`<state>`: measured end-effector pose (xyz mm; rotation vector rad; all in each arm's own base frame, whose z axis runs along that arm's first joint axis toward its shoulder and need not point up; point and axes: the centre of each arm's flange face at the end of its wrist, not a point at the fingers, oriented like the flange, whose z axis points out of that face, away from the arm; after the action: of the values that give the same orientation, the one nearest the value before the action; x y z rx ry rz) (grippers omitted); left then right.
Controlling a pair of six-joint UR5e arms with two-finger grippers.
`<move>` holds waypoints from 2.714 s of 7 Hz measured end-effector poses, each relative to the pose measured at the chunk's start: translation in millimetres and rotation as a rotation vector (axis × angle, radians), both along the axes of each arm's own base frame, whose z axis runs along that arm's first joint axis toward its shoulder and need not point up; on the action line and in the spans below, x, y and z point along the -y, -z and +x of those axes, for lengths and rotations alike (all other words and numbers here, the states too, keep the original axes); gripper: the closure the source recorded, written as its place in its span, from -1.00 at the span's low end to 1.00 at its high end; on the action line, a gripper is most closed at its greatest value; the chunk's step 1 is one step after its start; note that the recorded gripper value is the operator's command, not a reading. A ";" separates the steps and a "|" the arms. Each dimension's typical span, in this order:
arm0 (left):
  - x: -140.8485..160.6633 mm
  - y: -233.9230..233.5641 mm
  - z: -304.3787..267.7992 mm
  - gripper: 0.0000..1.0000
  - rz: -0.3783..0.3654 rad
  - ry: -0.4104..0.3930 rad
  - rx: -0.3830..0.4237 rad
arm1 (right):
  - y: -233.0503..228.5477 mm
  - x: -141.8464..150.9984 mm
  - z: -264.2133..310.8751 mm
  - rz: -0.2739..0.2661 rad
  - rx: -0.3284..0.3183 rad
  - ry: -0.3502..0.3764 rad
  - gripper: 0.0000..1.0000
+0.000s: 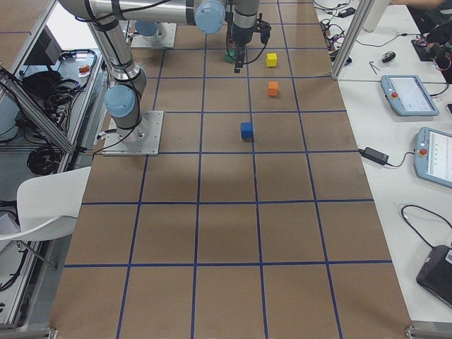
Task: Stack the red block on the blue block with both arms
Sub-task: 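Close the left gripper on the red cube and lift it, then carry the red cube toward the table center and set it down, then open and raise the left gripper away while the right gripper moves toward the red cube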
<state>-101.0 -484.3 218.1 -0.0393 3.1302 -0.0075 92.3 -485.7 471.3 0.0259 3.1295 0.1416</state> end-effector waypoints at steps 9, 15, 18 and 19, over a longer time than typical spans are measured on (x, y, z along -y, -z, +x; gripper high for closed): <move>64.5 4.0 -264.7 0.38 0.015 0.195 -0.025 | 1.2 1.8 -1.4 -0.001 0.002 0.002 -1.00; 80.9 -28.9 -245.2 -1.00 -0.032 0.178 -0.036 | 7.1 5.6 -0.9 0.011 0.016 0.014 -1.00; 84.0 -166.2 -133.6 -1.00 -0.006 0.203 -0.019 | 28.4 19.5 0.1 0.053 0.025 0.013 -1.00; 71.5 -204.2 -92.0 -1.00 -0.008 0.205 -0.018 | 34.2 26.4 3.3 0.048 0.024 0.024 -1.00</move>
<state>-193.0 -555.8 422.4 0.2829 3.1366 -0.0212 95.6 -512.1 437.1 0.0618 3.1002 0.2158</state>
